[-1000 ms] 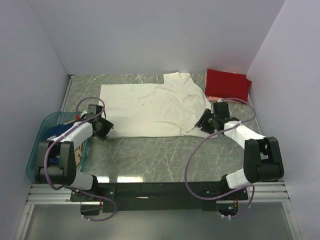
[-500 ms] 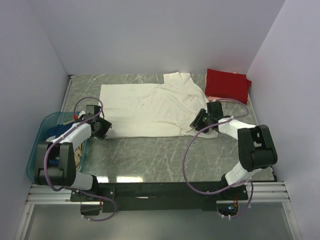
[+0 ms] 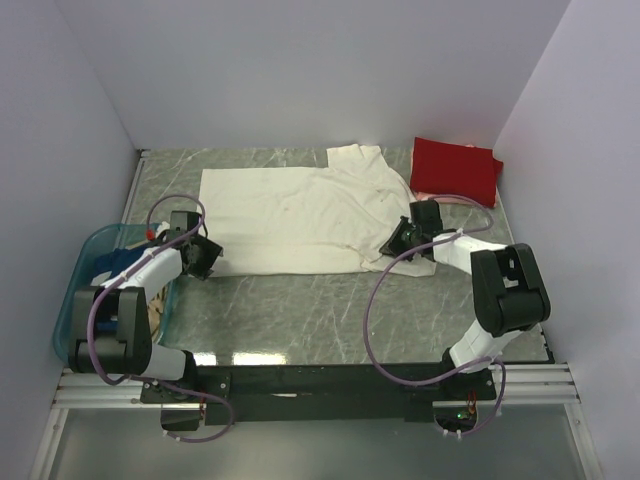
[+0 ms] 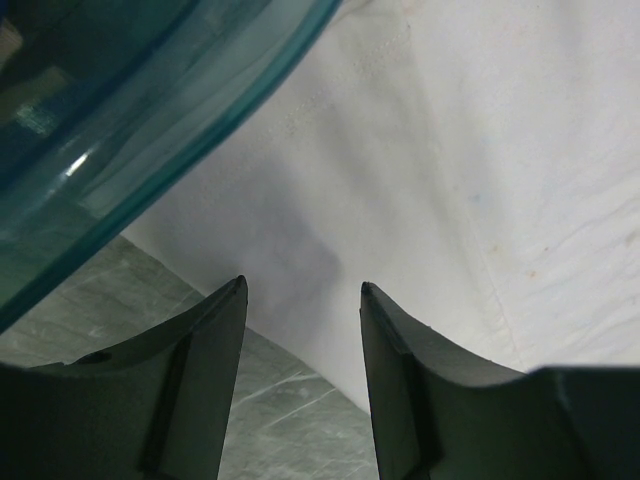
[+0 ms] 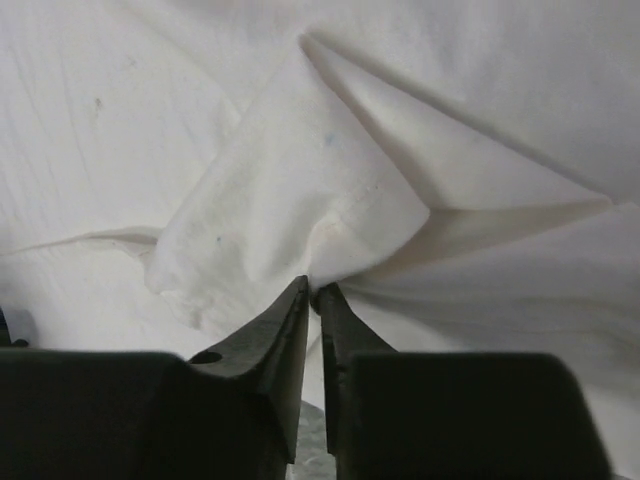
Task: Fold and stack the t-shirts
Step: Fold the tshirt
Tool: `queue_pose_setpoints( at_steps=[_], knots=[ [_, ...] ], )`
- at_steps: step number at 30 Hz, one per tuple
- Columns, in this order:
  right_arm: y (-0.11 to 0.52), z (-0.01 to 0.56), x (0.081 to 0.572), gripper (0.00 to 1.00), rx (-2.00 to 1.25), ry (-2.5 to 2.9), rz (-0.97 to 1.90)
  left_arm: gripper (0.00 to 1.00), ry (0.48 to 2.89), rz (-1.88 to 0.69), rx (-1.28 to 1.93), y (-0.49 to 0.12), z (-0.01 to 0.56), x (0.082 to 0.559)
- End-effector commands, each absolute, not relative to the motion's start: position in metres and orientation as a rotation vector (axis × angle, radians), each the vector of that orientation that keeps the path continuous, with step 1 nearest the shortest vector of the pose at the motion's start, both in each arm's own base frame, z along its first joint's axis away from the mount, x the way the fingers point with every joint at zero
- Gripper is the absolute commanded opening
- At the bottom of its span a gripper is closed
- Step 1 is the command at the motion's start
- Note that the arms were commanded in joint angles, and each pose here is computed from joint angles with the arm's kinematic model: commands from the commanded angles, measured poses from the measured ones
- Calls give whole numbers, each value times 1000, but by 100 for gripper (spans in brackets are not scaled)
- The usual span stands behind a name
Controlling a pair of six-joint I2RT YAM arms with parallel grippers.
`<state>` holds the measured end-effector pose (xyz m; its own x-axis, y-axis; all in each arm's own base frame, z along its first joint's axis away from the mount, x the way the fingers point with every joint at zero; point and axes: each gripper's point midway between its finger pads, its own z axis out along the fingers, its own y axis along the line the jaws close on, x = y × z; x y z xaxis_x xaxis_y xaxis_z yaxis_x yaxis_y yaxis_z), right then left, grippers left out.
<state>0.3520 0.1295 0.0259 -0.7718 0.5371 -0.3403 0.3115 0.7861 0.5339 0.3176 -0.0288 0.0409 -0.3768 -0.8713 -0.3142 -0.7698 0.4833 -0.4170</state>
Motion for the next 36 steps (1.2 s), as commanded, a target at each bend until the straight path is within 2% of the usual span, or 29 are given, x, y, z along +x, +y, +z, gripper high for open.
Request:
queue_pose_setpoints(
  at_steps=[1, 2, 8, 21, 24, 27, 28, 31, 36],
  knots=[
    [141, 55, 383, 15, 593, 2397, 680, 54, 2258, -217, -1384, -19, 33, 304],
    [143, 57, 385, 10, 584, 2394, 679, 55, 2257, -218, -1383, -19, 34, 304],
    [157, 82, 410, 2, 530, 2369, 669, 54, 2255, -221, -1379, -19, 36, 304],
    [199, 77, 456, 0, 391, 2433, 610, 54, 2268, -234, -1363, -21, 35, 303],
    [204, 70, 459, 7, 378, 2455, 598, 54, 2271, -242, -1360, -22, 34, 302],
    [206, 68, 461, 25, 381, 2456, 605, 53, 2275, -249, -1355, -23, 34, 302],
    [206, 69, 462, 34, 385, 2455, 601, 53, 2273, -253, -1351, -23, 36, 303],
    [203, 76, 469, 45, 388, 2438, 580, 53, 2275, -257, -1347, -24, 36, 302],
    [193, 92, 479, 55, 391, 2417, 549, 53, 2271, -260, -1336, -23, 41, 303]
  ],
)
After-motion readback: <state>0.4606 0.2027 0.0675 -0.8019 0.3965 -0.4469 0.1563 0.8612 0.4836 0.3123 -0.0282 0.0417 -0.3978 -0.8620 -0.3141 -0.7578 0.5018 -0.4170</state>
